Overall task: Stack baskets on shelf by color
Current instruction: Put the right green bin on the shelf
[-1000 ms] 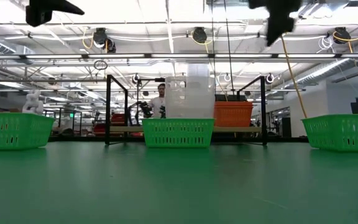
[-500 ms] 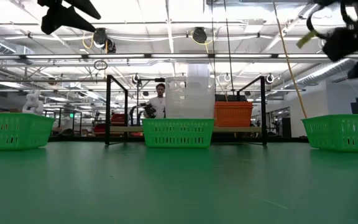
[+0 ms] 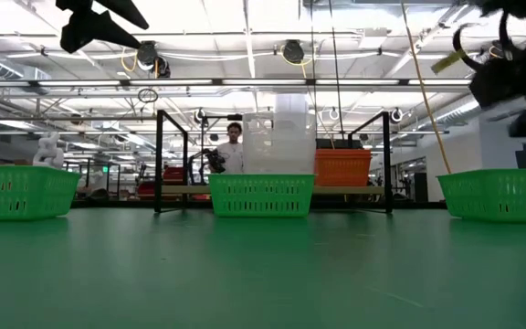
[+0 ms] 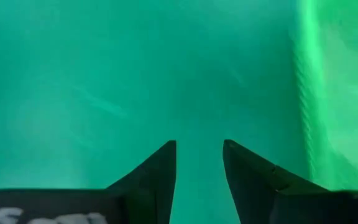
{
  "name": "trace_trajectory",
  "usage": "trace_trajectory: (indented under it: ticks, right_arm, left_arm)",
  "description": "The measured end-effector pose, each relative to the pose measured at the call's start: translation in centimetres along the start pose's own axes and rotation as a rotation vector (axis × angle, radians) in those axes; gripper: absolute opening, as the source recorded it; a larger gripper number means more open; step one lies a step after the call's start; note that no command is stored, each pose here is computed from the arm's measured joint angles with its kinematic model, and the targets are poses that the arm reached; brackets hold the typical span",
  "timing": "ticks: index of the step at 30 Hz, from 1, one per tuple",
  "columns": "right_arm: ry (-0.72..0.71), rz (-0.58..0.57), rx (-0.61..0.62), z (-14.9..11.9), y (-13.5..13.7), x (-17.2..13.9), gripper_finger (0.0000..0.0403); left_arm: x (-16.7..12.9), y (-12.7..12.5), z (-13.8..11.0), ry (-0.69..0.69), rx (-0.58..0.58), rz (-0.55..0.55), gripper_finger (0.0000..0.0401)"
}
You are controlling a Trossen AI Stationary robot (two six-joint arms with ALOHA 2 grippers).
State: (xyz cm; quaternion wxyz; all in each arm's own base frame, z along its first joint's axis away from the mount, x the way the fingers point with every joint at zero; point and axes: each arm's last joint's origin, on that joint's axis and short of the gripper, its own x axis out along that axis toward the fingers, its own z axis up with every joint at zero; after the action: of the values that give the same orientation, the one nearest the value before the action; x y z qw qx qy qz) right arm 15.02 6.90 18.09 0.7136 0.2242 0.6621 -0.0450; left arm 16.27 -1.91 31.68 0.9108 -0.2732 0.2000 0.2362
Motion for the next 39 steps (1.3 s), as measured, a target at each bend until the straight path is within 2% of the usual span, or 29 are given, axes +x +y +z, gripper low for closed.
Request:
trace_trajectory:
  ticks: [3,6,9,12,14,16,19,23,27,31,34,36,39]
  right_arm:
    - [-0.096,0.079,-0.089,1.1,1.4,-1.2,0.0125]
    - [-0.229,0.071,-0.23,2.1,2.6,-3.0,0.0125]
    - [-0.359,-0.021,-0.488,2.9,3.3,-4.8,0.0125]
    - [-0.407,-0.207,-0.829,3.4,3.0,-5.2,0.0125]
    - [-0.376,-0.321,-0.982,3.8,2.3,-5.0,0.0125]
    - [-0.277,-0.383,-1.09,4.3,1.0,-4.4,0.0125]
    - [-0.092,-0.408,-1.245,4.6,-0.8,-3.3,0.0125]
    - [0.041,-0.437,-1.439,5.4,-2.0,-2.7,0.0125]
    - [0.036,-0.437,-1.513,6.7,-2.4,-2.2,0.0125]
    - [0.087,-0.336,-1.563,7.3,-3.0,-1.2,0.0125]
    - [0.144,-0.31,-1.581,7.4,-3.5,-0.3,0.0125]
    - [0.16,-0.307,-1.567,7.5,-3.8,0.0,0.0124]
    - [0.068,-0.332,-1.428,8.3,-3.9,0.0,0.0106]
  left_arm:
    - [0.0,0.0,0.0,0.0,-0.009,0.0,0.017]
    - [0.0,0.0,0.0,-0.002,-0.021,0.002,0.017]
    - [0.1,0.1,0.1,-0.008,-0.035,0.01,0.017]
    - [0.2,0.3,0.3,-0.015,-0.053,0.022,0.017]
    - [0.2,0.4,0.4,-0.019,-0.064,0.028,0.017]
    - [0.3,0.4,0.4,-0.02,-0.075,0.03,0.017]
    - [0.3,0.4,0.4,-0.019,-0.106,0.028,0.017]
    - [0.2,0.2,0.2,0.002,-0.17,0.004,0.017]
    - [0.1,-0.1,-0.1,0.022,-0.21,-0.017,0.017]
    - [0.2,-0.5,-0.5,0.044,-0.223,-0.024,0.017]
    - [0.6,-0.9,-0.9,0.067,-0.228,-0.021,0.017]
    - [0.8,-1.2,-1.2,0.081,-0.231,-0.017,0.017]
    - [1.3,-1.5,-1.6,0.1,-0.215,-0.009,0.017]
